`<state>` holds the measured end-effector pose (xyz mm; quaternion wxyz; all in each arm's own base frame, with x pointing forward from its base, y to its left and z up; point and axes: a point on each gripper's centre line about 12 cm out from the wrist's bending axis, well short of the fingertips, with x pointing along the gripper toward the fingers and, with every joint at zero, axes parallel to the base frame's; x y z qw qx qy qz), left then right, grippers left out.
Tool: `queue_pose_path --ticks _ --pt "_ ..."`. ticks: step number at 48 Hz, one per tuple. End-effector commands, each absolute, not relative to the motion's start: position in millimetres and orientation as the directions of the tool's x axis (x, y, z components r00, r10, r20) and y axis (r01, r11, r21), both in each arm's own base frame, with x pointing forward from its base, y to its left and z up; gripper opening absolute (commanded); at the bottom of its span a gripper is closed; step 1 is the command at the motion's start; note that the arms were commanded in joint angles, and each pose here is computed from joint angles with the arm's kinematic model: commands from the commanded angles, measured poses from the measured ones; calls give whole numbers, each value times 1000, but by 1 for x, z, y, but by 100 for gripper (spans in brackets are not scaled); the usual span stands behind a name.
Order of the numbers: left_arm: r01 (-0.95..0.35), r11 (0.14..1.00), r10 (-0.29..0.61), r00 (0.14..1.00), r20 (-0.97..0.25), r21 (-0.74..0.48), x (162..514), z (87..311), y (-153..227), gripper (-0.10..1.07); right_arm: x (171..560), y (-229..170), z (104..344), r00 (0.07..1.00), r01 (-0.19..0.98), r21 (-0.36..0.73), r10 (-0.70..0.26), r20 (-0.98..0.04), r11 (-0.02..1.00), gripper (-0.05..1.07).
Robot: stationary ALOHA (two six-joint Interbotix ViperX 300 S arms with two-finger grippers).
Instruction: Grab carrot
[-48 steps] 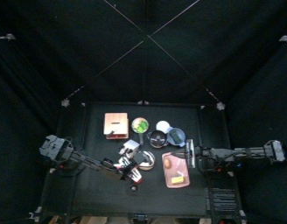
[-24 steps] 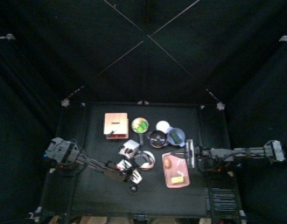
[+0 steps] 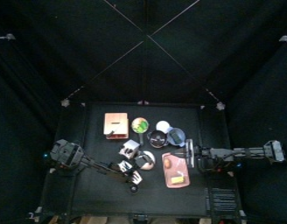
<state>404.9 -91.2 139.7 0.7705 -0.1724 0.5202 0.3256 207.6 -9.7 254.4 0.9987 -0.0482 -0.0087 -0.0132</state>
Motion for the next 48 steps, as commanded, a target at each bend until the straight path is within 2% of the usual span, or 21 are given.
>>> queue_pose_path --ticks 1,13,20,48 --pt "-689 722 321 261 -911 57 408 146 -88 89 210 -11 258 999 33 -95 -31 26 995 1" --pt "-712 702 296 251 -922 32 411 137 -86 89 210 -11 257 999 32 -95 -29 23 995 1" --pt "-712 702 261 279 -924 -17 415 133 -86 89 210 -11 258 999 35 -95 -32 26 995 1" --pt "-731 683 276 246 -929 9 412 121 -73 89 211 -14 256 999 45 -95 -43 19 995 1"
